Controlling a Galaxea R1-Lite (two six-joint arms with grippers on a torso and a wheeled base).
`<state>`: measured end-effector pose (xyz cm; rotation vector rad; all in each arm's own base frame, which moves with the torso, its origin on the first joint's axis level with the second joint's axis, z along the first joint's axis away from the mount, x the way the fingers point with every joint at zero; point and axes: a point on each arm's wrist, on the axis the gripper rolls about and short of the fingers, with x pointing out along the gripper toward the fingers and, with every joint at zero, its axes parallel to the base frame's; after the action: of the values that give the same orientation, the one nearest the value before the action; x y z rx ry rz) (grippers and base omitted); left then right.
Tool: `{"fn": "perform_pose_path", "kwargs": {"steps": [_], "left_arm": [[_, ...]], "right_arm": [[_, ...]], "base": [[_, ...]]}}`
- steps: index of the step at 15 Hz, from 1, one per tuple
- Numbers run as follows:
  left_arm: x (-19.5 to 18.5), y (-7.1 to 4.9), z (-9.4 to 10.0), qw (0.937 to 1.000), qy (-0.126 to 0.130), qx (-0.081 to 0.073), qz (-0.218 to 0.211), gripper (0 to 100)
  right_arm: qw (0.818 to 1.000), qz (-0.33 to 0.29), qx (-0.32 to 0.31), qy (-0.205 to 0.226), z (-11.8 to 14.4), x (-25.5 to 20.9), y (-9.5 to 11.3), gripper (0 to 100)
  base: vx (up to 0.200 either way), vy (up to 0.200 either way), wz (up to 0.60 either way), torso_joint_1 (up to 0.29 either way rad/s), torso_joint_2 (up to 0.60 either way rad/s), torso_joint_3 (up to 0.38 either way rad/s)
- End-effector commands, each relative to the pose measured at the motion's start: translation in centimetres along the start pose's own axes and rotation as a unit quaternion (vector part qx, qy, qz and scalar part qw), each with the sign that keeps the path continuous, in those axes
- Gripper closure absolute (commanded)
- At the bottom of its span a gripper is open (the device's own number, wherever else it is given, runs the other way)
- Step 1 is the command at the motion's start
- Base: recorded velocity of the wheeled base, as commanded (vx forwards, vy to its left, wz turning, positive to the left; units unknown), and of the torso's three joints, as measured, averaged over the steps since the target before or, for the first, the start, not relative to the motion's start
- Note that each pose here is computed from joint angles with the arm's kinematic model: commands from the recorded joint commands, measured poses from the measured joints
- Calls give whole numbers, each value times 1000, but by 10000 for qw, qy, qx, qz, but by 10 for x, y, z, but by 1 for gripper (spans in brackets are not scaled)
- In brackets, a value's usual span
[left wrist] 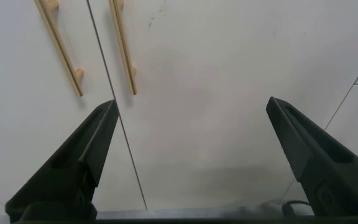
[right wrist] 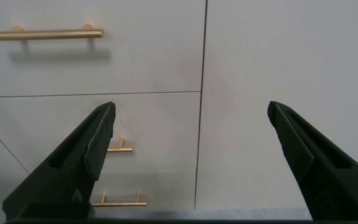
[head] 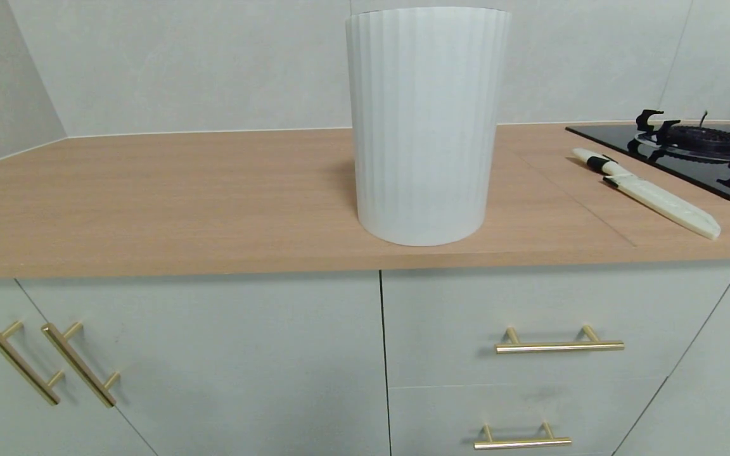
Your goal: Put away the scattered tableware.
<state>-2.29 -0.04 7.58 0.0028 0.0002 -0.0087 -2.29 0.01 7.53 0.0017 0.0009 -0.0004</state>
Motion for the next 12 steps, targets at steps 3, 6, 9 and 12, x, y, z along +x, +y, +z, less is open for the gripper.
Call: {"fn": "perform_pose_path", "kwargs": {"steps": [3,6,9,12], "left_arm": [[0,0,0,10000,7,1,5,0],[0,0,0,10000,7,1,5,0],[0,0,0,10000,7,1,-10,0],[0,0,0,10000,7,1,-2,0]], "right_arm": [[10000,-6,-1,3,0,0,0,0],[10000,2,-1,3,0,0,0,0],[10000,2,-1,3,0,0,0,0],[10000,2,-1,3,0,0,0,0]], "base": [[0,0,0,0,0,0],[0,0,0,16,-120,-96],[0,0,0,105,-222,-299],[0,0,0,126,-564,-303]]}}
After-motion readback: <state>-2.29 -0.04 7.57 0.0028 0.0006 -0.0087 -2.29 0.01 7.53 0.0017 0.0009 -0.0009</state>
